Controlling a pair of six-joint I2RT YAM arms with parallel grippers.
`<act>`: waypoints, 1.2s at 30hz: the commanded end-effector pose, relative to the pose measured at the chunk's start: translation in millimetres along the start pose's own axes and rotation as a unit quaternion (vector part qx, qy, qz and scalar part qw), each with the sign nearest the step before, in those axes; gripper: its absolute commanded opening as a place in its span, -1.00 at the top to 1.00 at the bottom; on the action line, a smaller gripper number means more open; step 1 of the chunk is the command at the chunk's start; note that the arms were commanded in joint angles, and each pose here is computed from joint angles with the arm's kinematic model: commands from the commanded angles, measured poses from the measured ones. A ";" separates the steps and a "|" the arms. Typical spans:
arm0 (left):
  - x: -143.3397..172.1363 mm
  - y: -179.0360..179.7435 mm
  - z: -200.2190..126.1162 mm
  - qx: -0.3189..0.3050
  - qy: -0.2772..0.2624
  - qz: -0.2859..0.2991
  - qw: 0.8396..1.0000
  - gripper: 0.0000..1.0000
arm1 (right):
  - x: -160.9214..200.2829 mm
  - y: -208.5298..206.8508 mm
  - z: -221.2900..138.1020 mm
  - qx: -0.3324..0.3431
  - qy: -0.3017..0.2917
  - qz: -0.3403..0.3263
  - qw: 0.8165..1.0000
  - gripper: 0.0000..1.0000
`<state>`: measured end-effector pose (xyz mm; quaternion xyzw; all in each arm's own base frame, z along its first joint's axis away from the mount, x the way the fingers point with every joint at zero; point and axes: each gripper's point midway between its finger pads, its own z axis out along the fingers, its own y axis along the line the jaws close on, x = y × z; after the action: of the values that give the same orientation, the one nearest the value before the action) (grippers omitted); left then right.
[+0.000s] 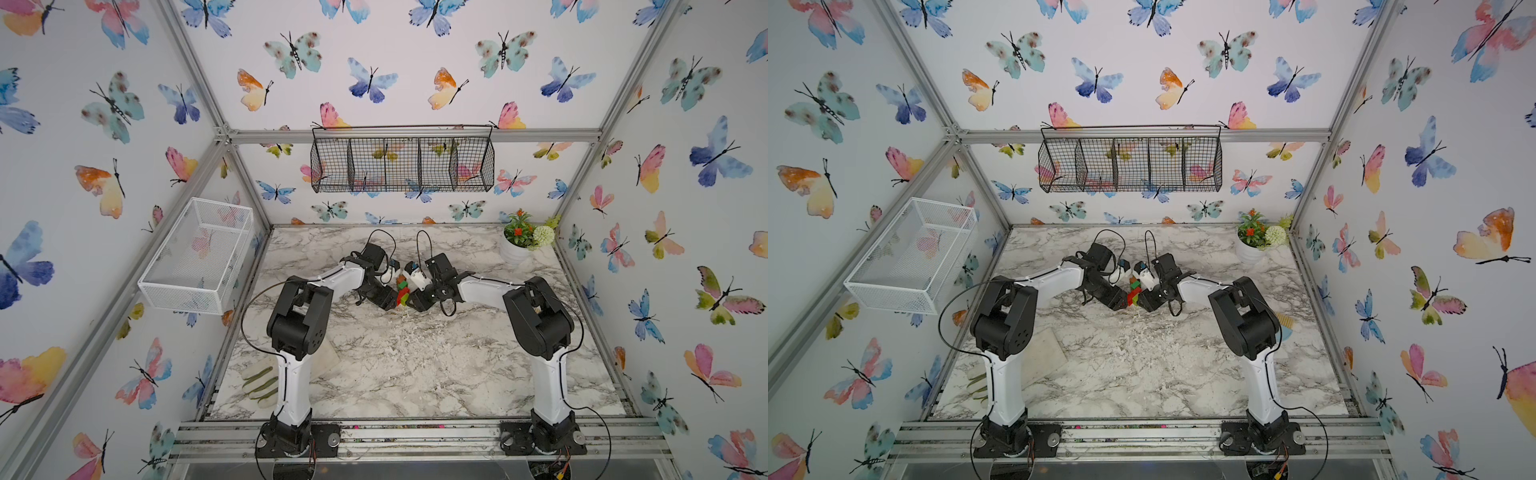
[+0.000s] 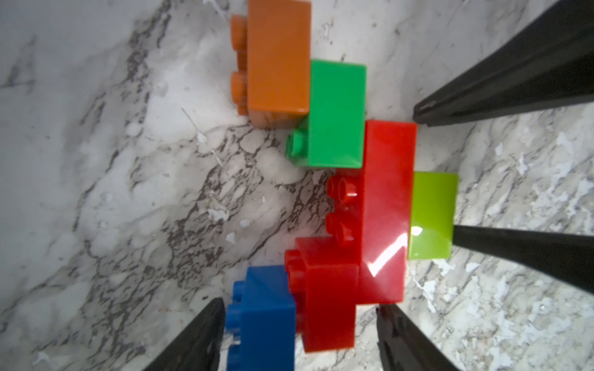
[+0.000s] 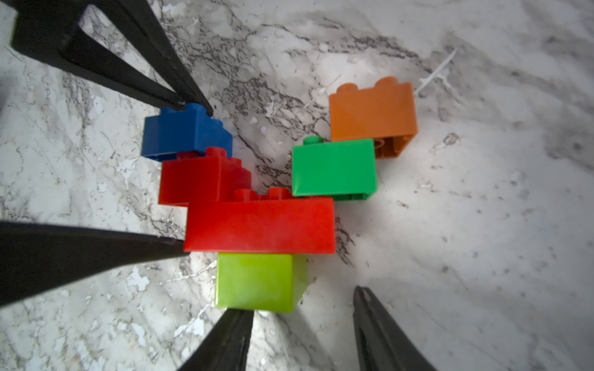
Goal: Assemble the letter v with lego
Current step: Assemble the lego brick with the lego brick.
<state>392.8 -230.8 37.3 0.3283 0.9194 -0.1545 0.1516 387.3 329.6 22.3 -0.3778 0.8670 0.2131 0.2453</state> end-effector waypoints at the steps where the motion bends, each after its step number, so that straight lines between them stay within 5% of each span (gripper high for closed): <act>1: -9.2 -3.8 -26.4 0.009 -0.028 -0.008 1.000 -0.57 | 60.8 -6.7 21.5 0.001 0.092 0.035 0.995 -0.08; 14: 1.3 -2.5 -1.9 0.030 0.002 -0.014 0.999 -0.46 | 62.5 -10.9 22.5 0.013 0.096 0.033 0.995 -0.08; 33: 2.5 -3.6 -1.2 0.035 0.007 -0.010 0.999 -0.33 | 60.2 -31.1 20.6 0.036 0.098 0.044 0.994 -0.08; 36: -7.3 -5.8 -17.5 0.035 -0.014 -0.022 0.999 -0.44 | 59.1 -29.6 19.7 0.032 0.096 0.044 0.994 -0.07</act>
<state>388.6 -229.8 39.5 0.3201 0.9190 -0.1830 0.1398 405.9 323.1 21.6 -0.3666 0.8714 0.2003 0.2573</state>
